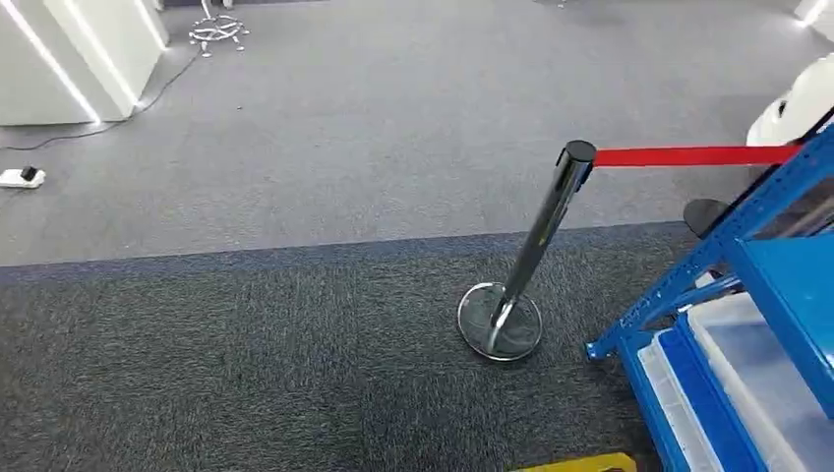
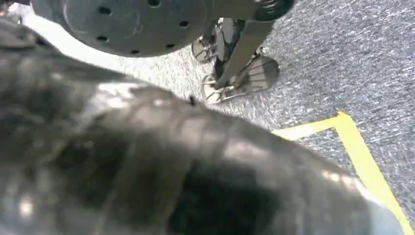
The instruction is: Take the parts from the cabinet and place them on the table.
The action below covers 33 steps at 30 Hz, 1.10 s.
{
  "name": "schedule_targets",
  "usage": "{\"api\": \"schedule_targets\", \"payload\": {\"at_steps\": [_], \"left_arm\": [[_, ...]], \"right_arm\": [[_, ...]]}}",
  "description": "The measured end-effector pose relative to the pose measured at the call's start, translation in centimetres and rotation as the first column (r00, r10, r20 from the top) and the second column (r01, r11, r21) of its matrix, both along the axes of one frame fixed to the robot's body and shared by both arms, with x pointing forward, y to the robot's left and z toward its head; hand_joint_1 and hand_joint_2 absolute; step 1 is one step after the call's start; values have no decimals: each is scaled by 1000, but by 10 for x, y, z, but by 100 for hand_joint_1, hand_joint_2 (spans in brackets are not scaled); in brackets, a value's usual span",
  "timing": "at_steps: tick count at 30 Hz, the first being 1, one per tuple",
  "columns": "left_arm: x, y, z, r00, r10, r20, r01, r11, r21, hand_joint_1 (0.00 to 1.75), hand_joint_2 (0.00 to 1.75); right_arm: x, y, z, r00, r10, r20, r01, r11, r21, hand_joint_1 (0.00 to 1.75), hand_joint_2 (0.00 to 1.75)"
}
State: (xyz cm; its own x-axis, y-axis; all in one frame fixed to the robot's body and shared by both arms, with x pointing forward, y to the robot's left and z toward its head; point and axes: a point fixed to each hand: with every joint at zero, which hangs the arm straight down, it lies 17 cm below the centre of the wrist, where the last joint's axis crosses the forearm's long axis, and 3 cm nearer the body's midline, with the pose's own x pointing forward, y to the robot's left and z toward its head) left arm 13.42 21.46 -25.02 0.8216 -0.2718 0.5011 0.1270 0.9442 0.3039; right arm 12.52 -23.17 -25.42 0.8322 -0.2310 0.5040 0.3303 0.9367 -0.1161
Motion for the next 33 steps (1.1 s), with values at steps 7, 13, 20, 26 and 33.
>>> {"api": "schedule_targets", "payload": {"at_steps": [7,13,20,26,33], "left_arm": [[1,0,0,1000,0,1,0,1000,0,0,0],[3,0,1,1000,-1,5,1,1000,0,0,0],[-1,0,0,1000,-1,-2,1,1000,1,0,0],[1,1,0,1000,1,-3,-1,1000,0,0,0],[-3,3,-1,1000,1,-9,-1,1000,1,0,0]], "right_arm": [[-1,1,-1,1000,8,-8,-8,1000,4,0,0],[-1,2,-1,1000,10,-11,-10,1000,4,0,0],[-3,2,-2,1000,13,-19,-13,1000,4,0,0],[-5,7,-1,999,28,-18,-27,1000,6,0,0],[-4,9,-1,999,37,-18,-37,999,10,0,0]]}}
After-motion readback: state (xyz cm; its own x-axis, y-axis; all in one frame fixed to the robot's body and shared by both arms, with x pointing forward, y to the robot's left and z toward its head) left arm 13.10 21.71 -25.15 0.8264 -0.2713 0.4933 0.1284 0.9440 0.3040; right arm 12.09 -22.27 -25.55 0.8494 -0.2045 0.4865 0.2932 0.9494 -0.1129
